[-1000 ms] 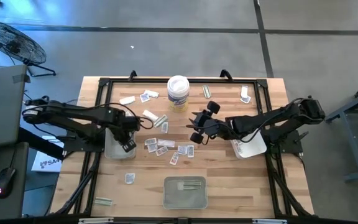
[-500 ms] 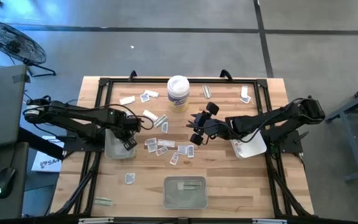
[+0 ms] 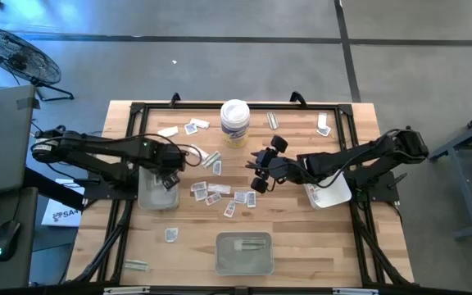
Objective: Pick & Place First Aid Supplies
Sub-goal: Put the blue alcohol pad into the top gray bin
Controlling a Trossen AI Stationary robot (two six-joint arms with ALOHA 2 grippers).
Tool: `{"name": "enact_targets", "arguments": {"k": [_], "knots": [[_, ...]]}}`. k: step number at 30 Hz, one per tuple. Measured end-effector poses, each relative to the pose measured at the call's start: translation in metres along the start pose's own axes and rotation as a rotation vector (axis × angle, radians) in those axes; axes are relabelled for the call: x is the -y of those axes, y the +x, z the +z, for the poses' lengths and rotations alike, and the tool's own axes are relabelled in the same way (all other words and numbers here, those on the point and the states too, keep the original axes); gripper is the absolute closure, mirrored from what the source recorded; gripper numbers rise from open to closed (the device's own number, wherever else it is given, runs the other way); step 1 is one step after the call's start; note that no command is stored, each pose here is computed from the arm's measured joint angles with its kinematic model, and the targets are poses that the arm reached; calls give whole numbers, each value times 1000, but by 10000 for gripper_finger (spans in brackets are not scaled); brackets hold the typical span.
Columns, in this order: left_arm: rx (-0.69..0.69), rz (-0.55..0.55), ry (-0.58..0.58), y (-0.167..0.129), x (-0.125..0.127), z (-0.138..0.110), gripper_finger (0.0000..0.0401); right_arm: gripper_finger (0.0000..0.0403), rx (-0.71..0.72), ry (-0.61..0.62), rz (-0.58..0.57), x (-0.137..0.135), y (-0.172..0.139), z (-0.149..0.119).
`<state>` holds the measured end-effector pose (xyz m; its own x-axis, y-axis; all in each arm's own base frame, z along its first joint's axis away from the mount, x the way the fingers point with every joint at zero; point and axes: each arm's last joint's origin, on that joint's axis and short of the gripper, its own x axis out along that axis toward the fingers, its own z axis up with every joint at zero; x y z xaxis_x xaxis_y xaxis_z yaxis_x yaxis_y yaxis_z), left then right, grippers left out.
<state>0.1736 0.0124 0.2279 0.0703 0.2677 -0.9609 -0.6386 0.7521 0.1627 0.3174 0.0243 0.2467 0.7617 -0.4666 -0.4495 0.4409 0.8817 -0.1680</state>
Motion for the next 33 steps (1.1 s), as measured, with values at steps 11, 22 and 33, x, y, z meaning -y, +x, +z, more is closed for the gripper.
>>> {"name": "enact_targets", "arguments": {"k": [11, 22, 33], "knots": [[310, -132, -127, -27, -18, 59, 274, 274, -1, -2, 2, -1, 0, 0], [324, -93, -271, 52, -80, 120, 274, 274, -6, -22, 49, -15, -10, -4], [328, -250, -4, 102, -127, 150, 274, 274, -17, 1, 76, -24, -17, -7]]}}
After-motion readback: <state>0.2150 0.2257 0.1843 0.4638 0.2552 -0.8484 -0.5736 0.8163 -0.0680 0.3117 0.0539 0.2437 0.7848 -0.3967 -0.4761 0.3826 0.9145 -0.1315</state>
